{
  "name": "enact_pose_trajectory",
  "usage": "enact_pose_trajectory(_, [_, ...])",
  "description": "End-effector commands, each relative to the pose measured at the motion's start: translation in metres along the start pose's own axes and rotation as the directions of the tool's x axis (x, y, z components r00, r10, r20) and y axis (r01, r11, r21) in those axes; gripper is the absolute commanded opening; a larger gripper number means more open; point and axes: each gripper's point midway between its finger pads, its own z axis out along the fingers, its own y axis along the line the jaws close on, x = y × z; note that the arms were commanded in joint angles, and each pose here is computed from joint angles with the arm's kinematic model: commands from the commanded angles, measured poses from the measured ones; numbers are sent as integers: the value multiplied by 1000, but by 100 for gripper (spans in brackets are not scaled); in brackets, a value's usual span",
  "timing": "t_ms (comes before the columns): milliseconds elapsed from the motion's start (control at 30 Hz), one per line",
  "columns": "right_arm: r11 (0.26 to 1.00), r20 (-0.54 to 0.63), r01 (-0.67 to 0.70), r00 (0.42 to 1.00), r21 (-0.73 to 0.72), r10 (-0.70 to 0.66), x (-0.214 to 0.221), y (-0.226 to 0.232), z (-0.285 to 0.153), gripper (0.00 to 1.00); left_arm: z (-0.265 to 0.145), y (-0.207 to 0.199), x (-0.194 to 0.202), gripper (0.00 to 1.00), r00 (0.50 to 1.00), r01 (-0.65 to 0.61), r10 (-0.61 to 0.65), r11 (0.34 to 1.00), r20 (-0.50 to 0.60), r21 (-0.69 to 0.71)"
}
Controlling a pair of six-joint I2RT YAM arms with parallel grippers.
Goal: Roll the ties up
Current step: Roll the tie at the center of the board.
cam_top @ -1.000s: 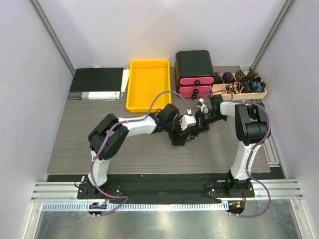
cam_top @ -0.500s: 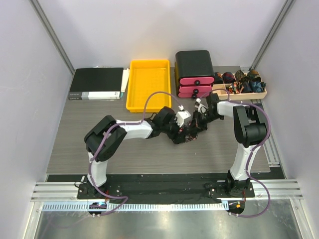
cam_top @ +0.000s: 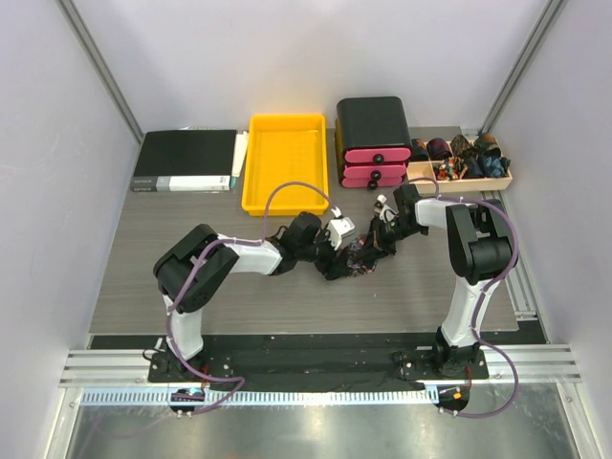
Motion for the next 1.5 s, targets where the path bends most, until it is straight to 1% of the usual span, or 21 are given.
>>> enact_pose_trajectory(0, [969,-6,-27,1000,246,29,13,-62,19,1,7,5,12,59,995,-54,56,998,-83,17])
enact_pose_trajectory(67, [979,3,-29,1000,204,28,13,-54,20,1,7,7,9,55,990,-93,95,995,-109,24])
enact_pose_trajectory(100, [979,10,-42,999,200,41,14,-52,21,1,4,6,14,54,986,-87,90,996,-141,28])
enact_pose_trajectory(200, [984,15,-44,999,174,42,18,-46,26,1,3,4,12,50,980,-103,108,994,-167,42])
enact_pose_trajectory(333, [986,18,-40,999,159,38,19,-43,29,1,5,-2,9,49,978,-92,101,994,-185,62])
enact_pose_trajectory(500, [990,7,-45,999,136,44,22,-37,34,1,13,-8,4,49,970,-112,123,992,-210,63])
enact_pose_trajectory(633, [991,9,-40,999,125,39,22,-35,36,1,19,-8,6,52,966,-106,117,992,-230,61])
enact_pose_trajectory(733, [992,3,-53,999,117,53,24,-35,38,1,21,-13,9,55,970,-82,99,993,-223,83])
enact_pose_trajectory(833, [992,-5,-67,998,111,68,27,-36,40,1,26,-19,3,54,983,-56,73,993,-170,105])
enact_pose_trajectory(900, [993,-11,-68,998,99,69,28,-35,41,1,30,-19,2,49,987,-36,52,994,-154,108])
enact_pose_trajectory(967, [994,-11,-64,998,89,66,27,-32,40,1,32,-18,5,41,986,-39,56,993,-157,109])
enact_pose_trajectory(1000, [995,-10,-61,998,81,62,26,-30,40,1,32,-13,14,38,981,-42,59,995,-187,92])
enact_pose_trajectory(1033, [996,-15,-59,998,69,60,26,-27,39,2,32,-10,12,31,979,-53,66,996,-195,76])
enact_pose_trajectory(1067, [997,-10,-49,999,61,50,25,-24,37,4,30,-7,17,29,973,-60,73,996,-221,64])
enact_pose_trajectory(1100, [998,-11,-34,999,56,35,24,-21,34,7,25,-5,28,27,959,-59,72,997,-274,57])
enact_pose_trajectory(1133, [999,-10,-24,1000,48,24,23,-18,31,11,21,0,32,22,949,-93,102,995,-297,44])
enact_pose_trajectory(1233, [999,1,19,1000,34,-19,17,-11,18,19,5,2,56,18,908,-96,102,995,-407,34])
enact_pose_trajectory(1267, [999,18,34,999,27,-35,10,-7,12,20,2,2,61,17,897,-96,100,995,-430,32])
enact_pose_trajectory(1300, [999,6,33,999,26,-33,12,-6,8,25,-1,2,65,17,887,-92,96,995,-452,31])
enact_pose_trajectory(1333, [998,5,58,998,24,-59,11,-5,5,26,-7,3,75,15,865,-80,80,997,-495,21])
enact_pose_trajectory(1467, [996,1,92,996,-19,-92,7,4,-12,36,-12,7,91,14,823,-69,60,998,-565,6])
